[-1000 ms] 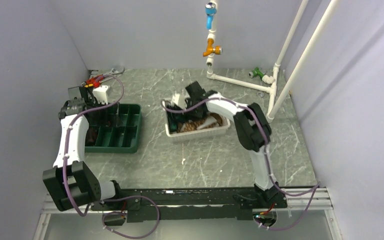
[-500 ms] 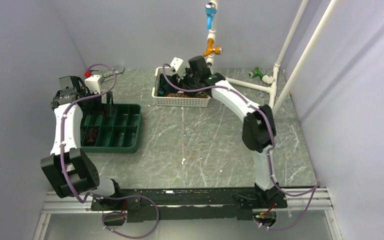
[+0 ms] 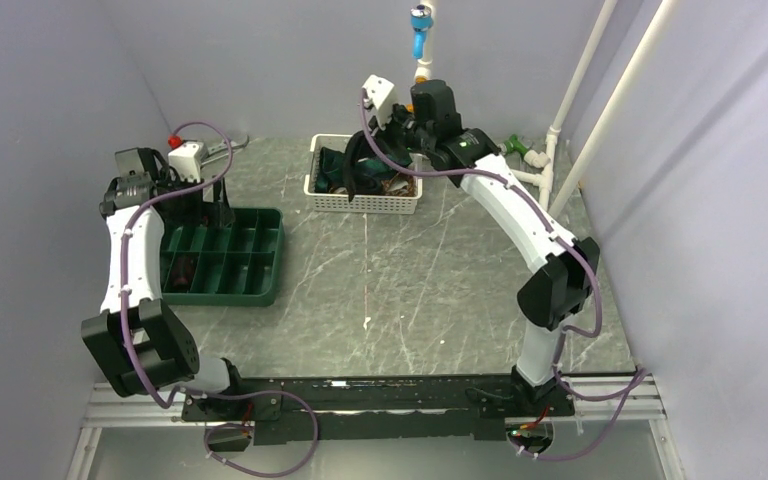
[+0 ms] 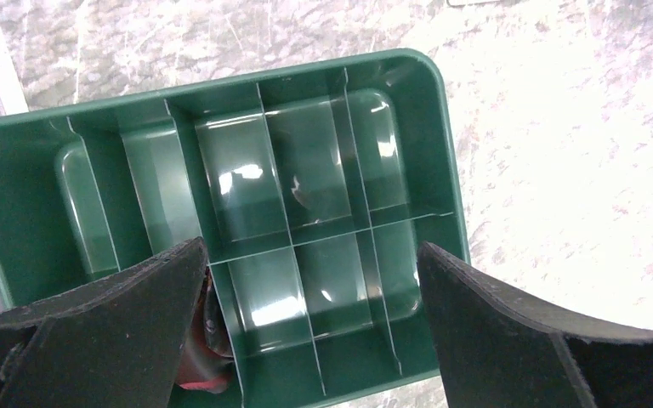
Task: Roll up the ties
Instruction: Pick up the tie from the bin, then place the tie at the center of the board.
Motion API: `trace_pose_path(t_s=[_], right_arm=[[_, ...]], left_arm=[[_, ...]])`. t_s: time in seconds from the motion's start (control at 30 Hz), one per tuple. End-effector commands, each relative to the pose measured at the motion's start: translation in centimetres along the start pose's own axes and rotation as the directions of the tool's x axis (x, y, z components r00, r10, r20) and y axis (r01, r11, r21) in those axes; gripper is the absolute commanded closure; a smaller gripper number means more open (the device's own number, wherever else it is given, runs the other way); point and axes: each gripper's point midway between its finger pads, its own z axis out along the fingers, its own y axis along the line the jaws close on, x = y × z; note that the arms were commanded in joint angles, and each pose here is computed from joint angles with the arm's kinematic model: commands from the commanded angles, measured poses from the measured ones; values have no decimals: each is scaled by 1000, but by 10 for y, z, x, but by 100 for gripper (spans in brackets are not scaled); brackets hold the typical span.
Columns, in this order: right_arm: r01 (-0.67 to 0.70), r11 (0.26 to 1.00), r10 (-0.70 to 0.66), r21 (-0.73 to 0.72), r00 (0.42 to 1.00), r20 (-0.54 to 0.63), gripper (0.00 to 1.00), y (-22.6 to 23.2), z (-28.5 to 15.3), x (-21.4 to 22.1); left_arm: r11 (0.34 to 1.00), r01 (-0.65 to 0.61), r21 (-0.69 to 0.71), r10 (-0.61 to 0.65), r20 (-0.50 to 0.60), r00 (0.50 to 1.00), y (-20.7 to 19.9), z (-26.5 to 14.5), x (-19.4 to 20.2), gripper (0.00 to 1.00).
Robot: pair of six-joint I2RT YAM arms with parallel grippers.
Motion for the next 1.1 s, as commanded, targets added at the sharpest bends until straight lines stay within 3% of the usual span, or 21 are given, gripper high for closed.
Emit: trace_pose_path(t_s=[0.0,0.13,0.3,0.5,0.6,0.73,0.83,0.9,0.93,0.97,1.07], right_arm=[[-32,999,31,2,988,151,100,-7,-75,-70],[-37,999,31,24,974,224,100,-8,-112,-101],[-23,1000,22,-1,942,334,100,2,-126,-149],[28,999,-40,31,861,507,100,10,-143,-226],[-13,999,-18,52,834,552,100,7,-155,-241],[-85,991,32,99,893,448,100,-1,-154,-196],[-217,973,195,78,955,224,100,-2,-149,-103],[-288,954,287,80,958,30,80,6,-161,-24],[-302,949,309,87,948,-81,63,15,-169,23],[-303,949,314,87,931,-185,41,28,-182,68],[-284,958,247,-29,876,-413,7,90,-223,156]], left_arm=[[996,-87,7,85,142,986,-10,-24,-38,1],[995,-97,36,89,179,980,-16,-24,-47,1],[992,-97,78,76,235,969,-25,-26,-61,1],[992,-113,64,92,262,961,-28,-32,-68,1],[992,-118,44,103,253,962,-26,-34,-64,1],[990,-136,48,119,255,960,-29,-33,-55,1],[987,-142,70,121,245,962,-32,-29,-48,0],[984,-155,84,132,234,963,-33,-26,-44,1],[982,-165,91,140,228,963,-34,-24,-41,1],[980,-174,99,149,225,963,-35,-22,-38,1],[965,-231,122,204,204,958,-41,-16,-27,1]])
